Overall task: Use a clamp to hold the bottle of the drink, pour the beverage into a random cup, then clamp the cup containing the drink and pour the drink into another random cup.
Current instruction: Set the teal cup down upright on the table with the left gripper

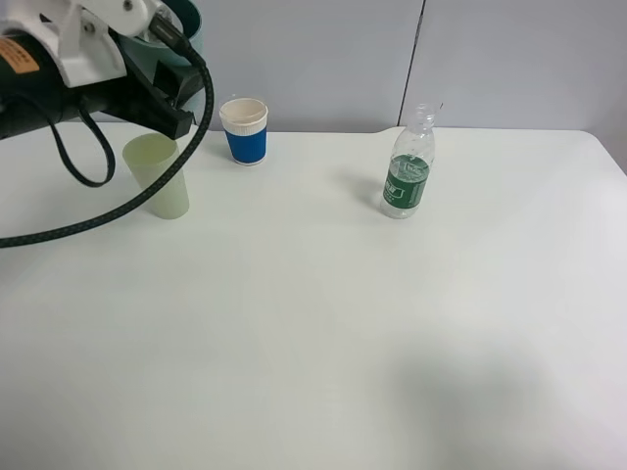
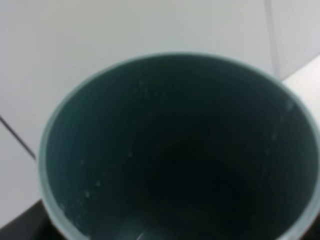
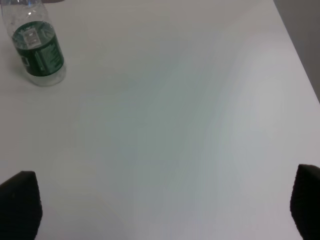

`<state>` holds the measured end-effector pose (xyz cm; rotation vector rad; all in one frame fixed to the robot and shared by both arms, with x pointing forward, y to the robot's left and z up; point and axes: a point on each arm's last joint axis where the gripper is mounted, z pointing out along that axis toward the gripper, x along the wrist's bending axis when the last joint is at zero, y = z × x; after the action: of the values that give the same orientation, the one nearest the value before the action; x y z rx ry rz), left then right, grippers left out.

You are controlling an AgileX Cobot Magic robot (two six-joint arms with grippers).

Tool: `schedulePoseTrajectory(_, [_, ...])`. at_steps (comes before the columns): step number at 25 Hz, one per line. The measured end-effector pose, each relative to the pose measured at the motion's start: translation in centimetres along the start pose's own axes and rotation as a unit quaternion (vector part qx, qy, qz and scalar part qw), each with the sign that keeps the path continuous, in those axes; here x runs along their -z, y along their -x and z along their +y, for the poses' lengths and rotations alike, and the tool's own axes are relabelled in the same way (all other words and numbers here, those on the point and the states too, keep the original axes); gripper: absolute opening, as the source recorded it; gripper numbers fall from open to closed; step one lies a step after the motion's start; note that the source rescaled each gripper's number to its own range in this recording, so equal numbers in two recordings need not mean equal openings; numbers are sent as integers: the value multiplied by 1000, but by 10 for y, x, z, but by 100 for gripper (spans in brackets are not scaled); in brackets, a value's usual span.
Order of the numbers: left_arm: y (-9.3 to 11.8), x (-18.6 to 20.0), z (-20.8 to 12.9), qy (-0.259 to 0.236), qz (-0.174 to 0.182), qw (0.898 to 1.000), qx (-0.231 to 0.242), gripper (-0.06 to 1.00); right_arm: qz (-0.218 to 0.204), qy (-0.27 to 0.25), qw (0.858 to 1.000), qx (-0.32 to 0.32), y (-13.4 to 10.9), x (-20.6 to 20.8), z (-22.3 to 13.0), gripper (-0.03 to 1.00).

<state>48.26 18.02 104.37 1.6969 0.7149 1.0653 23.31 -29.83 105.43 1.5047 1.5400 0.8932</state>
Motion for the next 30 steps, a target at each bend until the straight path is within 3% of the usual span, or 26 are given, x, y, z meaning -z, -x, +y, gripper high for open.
schedulePoseTrajectory(2, [7,8,-4,4,-31,999,27,3,0,0,1000,0,0,0,0,100])
schedulePoseTrajectory(6, [23,17,-18,-6,-97,995,23,3,0,0,1000,0,0,0,0,100])
schedulePoseTrajectory(9, [29,21,-24,-20,-124,991,52,3,0,0,1000,0,0,0,0,100])
schedulePoseTrajectory(19, [35,28,-39,-32,-131,985,106,3,0,0,1000,0,0,0,0,100])
schedulePoseTrajectory(30, [50,29,-83,-35,-126,978,163,3,0,0,1000,0,0,0,0,100])
